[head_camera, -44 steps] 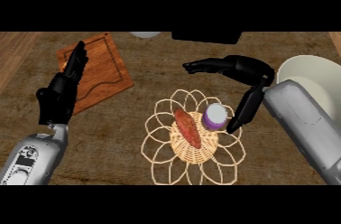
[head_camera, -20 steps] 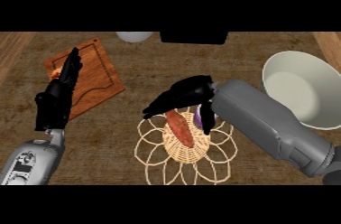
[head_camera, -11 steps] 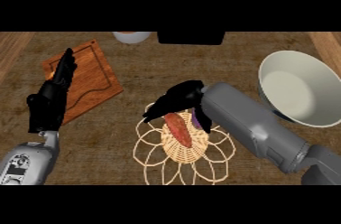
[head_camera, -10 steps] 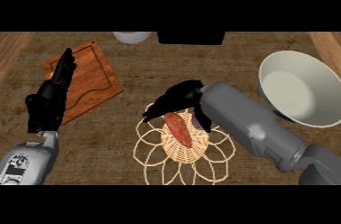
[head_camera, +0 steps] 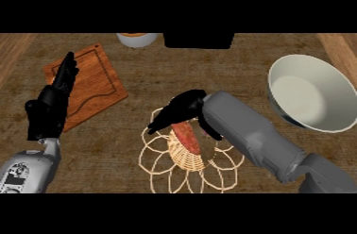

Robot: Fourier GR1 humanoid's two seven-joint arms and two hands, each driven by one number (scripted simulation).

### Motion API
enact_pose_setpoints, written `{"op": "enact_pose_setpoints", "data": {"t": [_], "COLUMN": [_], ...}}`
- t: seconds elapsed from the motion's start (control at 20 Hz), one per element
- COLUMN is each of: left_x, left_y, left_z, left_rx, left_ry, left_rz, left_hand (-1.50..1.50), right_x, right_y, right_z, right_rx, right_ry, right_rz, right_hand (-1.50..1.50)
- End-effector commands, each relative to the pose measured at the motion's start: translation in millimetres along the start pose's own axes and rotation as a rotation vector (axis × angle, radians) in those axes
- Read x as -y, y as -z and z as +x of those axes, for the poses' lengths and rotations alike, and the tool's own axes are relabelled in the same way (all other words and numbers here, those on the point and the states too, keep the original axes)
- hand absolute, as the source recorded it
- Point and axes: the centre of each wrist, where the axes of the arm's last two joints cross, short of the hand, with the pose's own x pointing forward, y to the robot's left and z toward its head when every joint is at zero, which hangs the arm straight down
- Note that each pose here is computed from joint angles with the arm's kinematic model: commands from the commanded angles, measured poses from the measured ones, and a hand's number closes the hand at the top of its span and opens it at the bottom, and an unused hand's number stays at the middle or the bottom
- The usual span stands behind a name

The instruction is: Pick the sweet potato from the placemat and place it in the bowl

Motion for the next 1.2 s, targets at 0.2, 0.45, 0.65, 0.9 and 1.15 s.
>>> {"op": "enact_pose_setpoints", "data": {"t": [0.2, 0.45, 0.65, 0.9, 1.15], "left_x": [-0.1, -0.8, 11.4, -5.8, -17.4], "left_y": [-4.5, -5.6, -4.8, -7.6, -8.2], "left_z": [-3.0, -3.4, 3.3, 6.0, -13.1], "left_rx": [-0.001, 0.003, 0.010, -0.003, -0.067], "left_ry": [0.001, -0.007, -0.015, -0.006, 0.017], "left_rz": [-0.006, -0.012, -0.010, 0.010, 0.068], "left_hand": [0.00, 0.00, 0.00, 0.00, 0.00], "right_x": [-42.6, -37.3, -31.8, -34.6, -74.8], "right_y": [17.5, 29.1, 24.8, -10.6, 7.3], "right_z": [-6.5, -0.2, -2.6, -18.2, -22.0], "right_rx": [0.147, 0.153, 0.198, 0.266, -0.428], "right_ry": [-0.022, -0.005, 0.013, -0.011, 0.328], "right_rz": [0.018, 0.014, -0.043, -0.124, -0.436], "right_hand": [1.50, 1.50, 1.50, 1.50, 1.50]}}
